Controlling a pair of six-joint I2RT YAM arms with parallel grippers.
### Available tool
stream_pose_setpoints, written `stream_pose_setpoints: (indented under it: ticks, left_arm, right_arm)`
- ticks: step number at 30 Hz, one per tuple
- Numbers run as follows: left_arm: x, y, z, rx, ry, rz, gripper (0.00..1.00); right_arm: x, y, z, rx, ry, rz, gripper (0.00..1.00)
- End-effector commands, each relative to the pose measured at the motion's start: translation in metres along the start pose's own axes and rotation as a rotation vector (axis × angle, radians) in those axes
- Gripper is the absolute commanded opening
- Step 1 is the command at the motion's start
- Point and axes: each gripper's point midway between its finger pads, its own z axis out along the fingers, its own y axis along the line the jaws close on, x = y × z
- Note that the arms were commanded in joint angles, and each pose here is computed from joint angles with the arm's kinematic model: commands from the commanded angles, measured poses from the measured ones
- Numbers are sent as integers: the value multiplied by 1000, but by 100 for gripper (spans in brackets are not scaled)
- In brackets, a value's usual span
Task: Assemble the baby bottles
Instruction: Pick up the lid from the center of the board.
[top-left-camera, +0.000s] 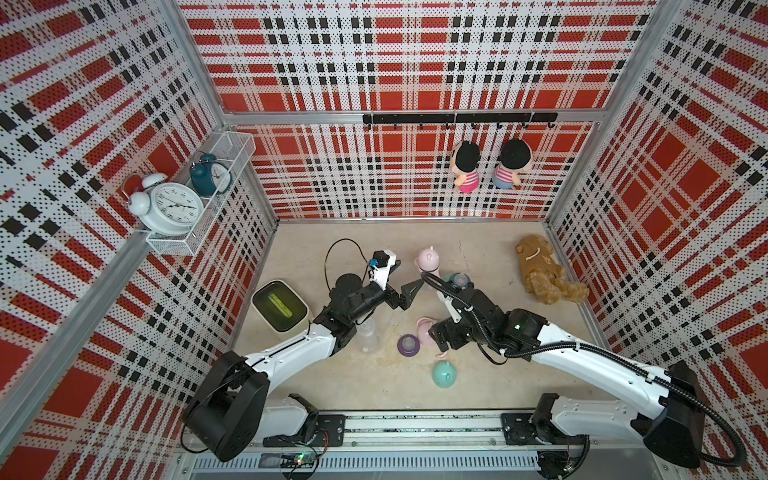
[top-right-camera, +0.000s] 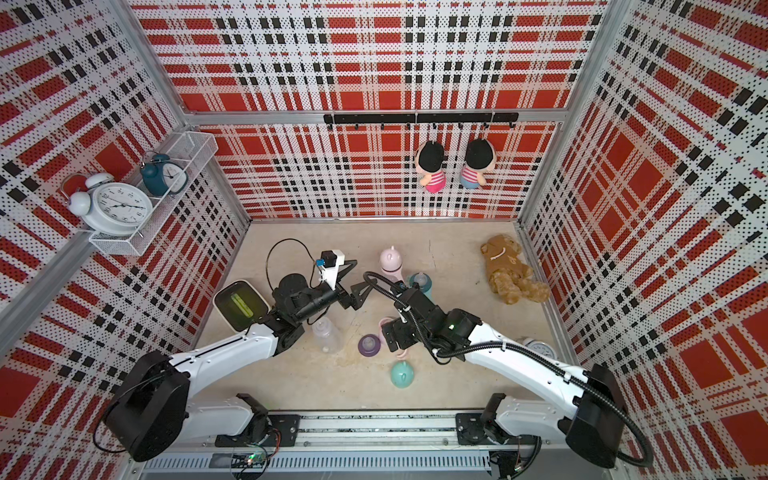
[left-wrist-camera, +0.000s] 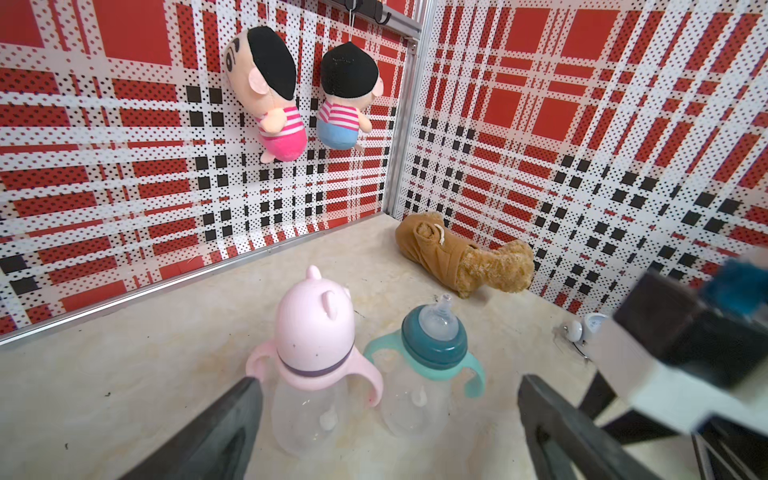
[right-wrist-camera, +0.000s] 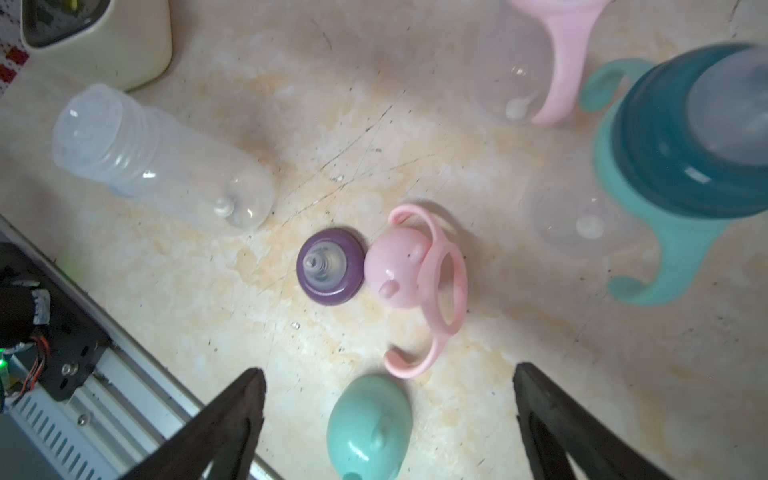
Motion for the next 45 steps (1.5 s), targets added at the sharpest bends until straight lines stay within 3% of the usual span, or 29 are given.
stream_pose_setpoints:
  ticks: [1, 9, 17, 31, 45]
  left_arm:
    - [-16, 3, -4, -18, -39, 11, 98]
    - [-15, 5, -3, -24, -37, 10, 98]
    - [-17, 6, -5, -35, -43, 11, 98]
    - [-16, 7, -5, -38, -42, 16, 98]
    - [-15, 7, -5, -38, -38, 18, 98]
  right_arm:
    - [40, 4, 9, 23, 125, 51, 94]
    - [87, 23, 24, -19, 227, 51, 88]
    - [112, 20, 44, 36, 312, 38, 84]
    - [129, 8, 71, 135, 355, 13, 77]
    - [127, 10, 78, 139, 352, 8, 68]
